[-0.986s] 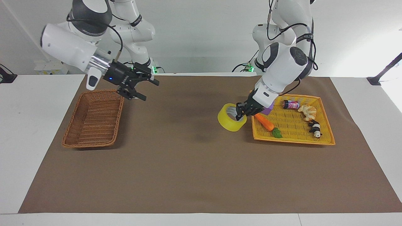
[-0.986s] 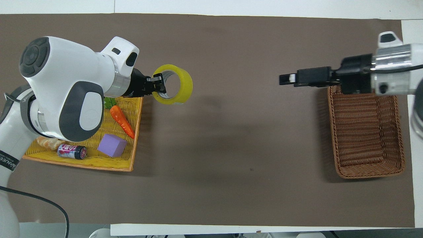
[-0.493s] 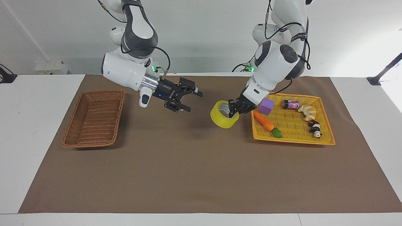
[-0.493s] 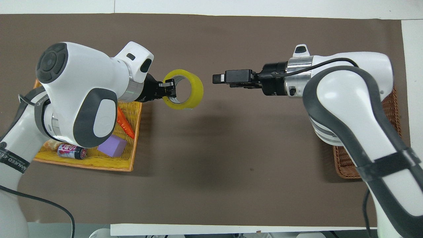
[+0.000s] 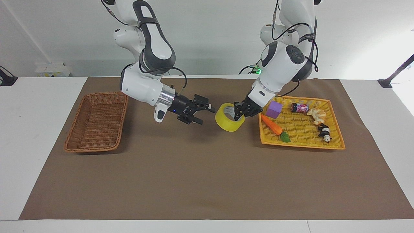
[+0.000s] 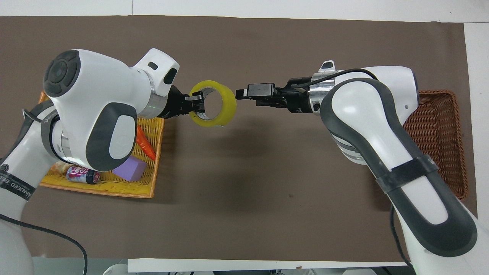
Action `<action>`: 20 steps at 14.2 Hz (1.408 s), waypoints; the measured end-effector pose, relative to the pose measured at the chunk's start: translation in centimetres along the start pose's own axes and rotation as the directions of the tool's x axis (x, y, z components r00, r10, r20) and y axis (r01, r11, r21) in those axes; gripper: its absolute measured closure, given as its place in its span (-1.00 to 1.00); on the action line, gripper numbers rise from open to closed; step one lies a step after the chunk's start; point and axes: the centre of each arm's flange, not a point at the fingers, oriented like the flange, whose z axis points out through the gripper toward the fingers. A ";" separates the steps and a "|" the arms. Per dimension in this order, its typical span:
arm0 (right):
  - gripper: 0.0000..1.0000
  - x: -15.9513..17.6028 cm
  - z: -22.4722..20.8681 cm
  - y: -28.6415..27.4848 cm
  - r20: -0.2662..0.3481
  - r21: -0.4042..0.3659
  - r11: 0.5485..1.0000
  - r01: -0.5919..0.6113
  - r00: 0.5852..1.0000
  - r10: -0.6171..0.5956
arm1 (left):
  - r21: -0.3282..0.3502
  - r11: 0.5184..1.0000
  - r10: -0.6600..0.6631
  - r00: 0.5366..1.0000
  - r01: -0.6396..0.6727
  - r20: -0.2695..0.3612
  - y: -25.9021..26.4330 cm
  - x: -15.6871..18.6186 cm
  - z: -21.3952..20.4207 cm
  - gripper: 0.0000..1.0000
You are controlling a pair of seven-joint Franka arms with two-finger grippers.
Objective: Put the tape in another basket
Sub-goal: 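Hold the tape up with the left gripper while the right gripper reaches it, then close the right gripper on the tape rim beside the left gripper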
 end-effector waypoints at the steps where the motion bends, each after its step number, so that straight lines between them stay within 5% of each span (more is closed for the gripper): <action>1: -1.00 -0.3 0.4 -0.3 0.005 0.001 1.000 -0.003 1.000 0.003 | 0.000 1.000 0.000 1.000 0.000 0.000 0.0 0.0 0.0 0.56; 15: -0.96 -1.4 3.8 -0.9 -0.022 0.085 0.995 -0.043 0.999 0.045 | 0.000 1.000 -0.001 1.000 0.001 -0.001 0.0 0.0 0.0 0.56; 20: -0.66 -1.4 3.8 -0.9 -0.022 0.085 0.996 -0.026 0.999 0.028 | 0.000 1.000 -0.001 1.000 0.001 0.000 0.0 0.0 0.0 0.56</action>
